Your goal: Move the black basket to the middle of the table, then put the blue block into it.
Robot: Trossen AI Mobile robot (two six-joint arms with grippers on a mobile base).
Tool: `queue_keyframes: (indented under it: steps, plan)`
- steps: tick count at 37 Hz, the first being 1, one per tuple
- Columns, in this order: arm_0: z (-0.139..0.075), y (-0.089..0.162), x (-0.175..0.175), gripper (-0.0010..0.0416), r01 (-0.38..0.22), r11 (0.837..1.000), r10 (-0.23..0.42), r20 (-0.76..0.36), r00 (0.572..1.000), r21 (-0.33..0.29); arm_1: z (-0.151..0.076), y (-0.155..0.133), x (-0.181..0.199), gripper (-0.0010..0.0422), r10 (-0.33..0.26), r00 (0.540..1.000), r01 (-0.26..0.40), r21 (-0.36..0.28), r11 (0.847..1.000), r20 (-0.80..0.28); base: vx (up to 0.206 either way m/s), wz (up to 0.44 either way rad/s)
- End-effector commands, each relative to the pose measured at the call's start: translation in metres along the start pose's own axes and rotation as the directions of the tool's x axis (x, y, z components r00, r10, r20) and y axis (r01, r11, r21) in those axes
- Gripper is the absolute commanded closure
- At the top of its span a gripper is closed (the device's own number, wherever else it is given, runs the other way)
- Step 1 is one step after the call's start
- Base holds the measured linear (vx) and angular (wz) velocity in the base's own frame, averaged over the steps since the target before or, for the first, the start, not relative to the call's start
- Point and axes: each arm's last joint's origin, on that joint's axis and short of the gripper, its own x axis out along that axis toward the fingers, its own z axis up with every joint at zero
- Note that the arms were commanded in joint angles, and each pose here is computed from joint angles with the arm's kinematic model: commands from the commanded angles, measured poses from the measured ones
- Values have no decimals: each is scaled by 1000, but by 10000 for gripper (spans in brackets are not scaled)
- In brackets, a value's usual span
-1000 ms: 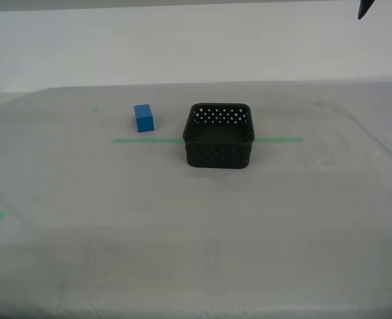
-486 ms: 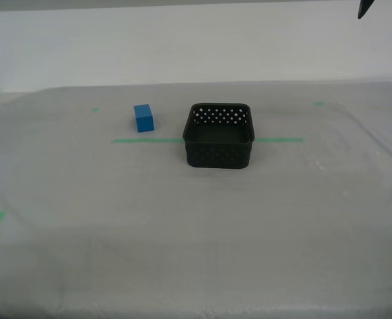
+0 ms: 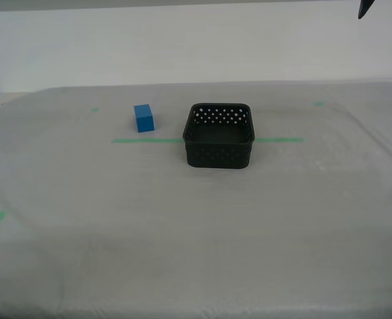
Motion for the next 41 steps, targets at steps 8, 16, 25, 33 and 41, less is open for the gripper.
queue_keyframes:
  steps: [8, 16, 25, 33, 41]
  plan:
    - [0, 0, 0, 12, 3, 1000, -3, 3, 1000, 0, -35, -28, 18, 413, -1, 982, 14, 72, 997, -190, 0, 0]
    - [1, 0, 0, 12, 3, 1000, -3, 3, 1000, 0, -53, -70, 35, 413, -21, 961, 66, 156, 986, -275, 0, 0]
    - [0, 0, 0, 12, 3, 1000, -3, 3, 1000, 0, -55, -111, 53, 412, -27, 938, 102, 200, 974, -346, 0, 0]
    - [0, 0, 0, 12, 3, 1000, -3, 3, 1000, 0, -44, -136, 64, 412, -15, 927, 112, 238, 965, -375, 0, 0]
    - [1, 0, 0, 12, 3, 1000, -3, 3, 1000, 0, -23, -145, 56, 412, -9, 928, 94, 213, 973, -371, 0, 0]
